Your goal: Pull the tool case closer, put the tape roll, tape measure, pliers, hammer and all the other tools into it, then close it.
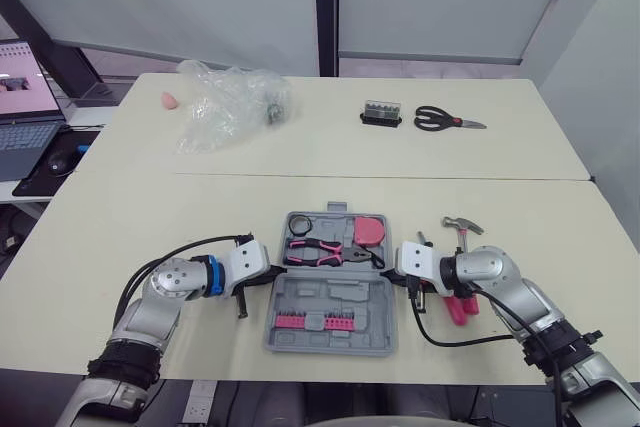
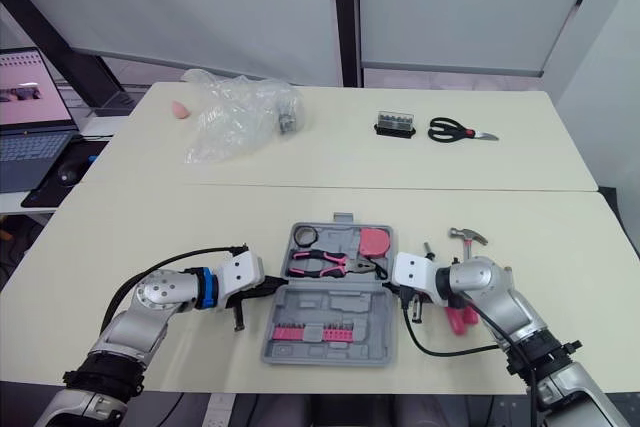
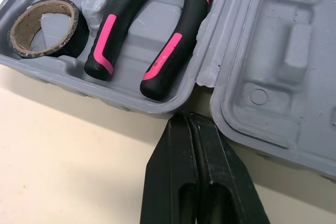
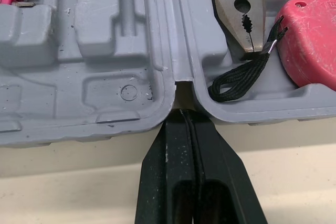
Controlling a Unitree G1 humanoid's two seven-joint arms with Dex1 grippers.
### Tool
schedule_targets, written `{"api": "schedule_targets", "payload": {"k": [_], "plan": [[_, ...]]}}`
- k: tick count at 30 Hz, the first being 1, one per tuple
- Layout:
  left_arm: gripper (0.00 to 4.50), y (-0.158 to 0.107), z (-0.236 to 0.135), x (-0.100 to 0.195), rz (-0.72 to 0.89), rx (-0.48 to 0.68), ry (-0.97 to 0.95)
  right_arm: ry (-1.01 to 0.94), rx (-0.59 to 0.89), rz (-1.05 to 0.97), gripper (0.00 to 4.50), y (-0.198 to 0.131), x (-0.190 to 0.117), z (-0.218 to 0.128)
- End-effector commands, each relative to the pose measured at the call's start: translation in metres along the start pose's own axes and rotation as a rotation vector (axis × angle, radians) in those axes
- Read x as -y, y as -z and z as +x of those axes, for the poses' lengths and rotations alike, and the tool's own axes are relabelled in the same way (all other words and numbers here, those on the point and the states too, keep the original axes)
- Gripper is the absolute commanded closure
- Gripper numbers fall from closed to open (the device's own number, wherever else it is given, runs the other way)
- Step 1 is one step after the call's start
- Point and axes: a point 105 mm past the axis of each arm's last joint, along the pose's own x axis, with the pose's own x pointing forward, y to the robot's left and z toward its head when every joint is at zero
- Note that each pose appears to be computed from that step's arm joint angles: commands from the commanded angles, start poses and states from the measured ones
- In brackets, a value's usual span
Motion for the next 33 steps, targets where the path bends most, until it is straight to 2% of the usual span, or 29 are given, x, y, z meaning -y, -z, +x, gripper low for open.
{"api": "schedule_targets", "payload": {"k": [1, 10, 15, 22, 28, 31, 33], "plan": [[4.47, -0.005, 0.016, 0.014, 0.014, 0.018, 0.064, 0.003, 0.039, -0.035, 4.5, -0.012, 0.001, 0.005], [4.47, 0.003, 0.006, 0.012, 0.007, -0.015, 0.06, 0.014, 0.027, 0.005, 4.5, -0.01, 0.005, 0.0], [4.47, 0.012, -0.006, 0.006, -0.036, -0.04, 0.026, 0.067, 0.02, 0.042, 4.5, -0.007, 0.014, -0.018], [4.47, 0.019, -0.037, -0.005, -0.045, -0.058, -0.012, 0.136, 0.031, 0.073, 4.5, -0.006, 0.021, -0.065], [4.47, 0.031, -0.101, -0.018, -0.108, -0.05, -0.17, 0.319, 0.032, 0.113, 4.5, 0.001, 0.032, -0.126], [3.89, 0.034, -0.125, -0.015, -0.157, -0.026, -0.238, 0.424, -0.014, 0.159, 4.5, 0.021, 0.034, -0.156], [3.3, 0.042, -0.141, -0.006, -0.192, -0.032, -0.276, 0.477, -0.058, 0.217, 4.1, 0.042, 0.027, -0.178]]}}
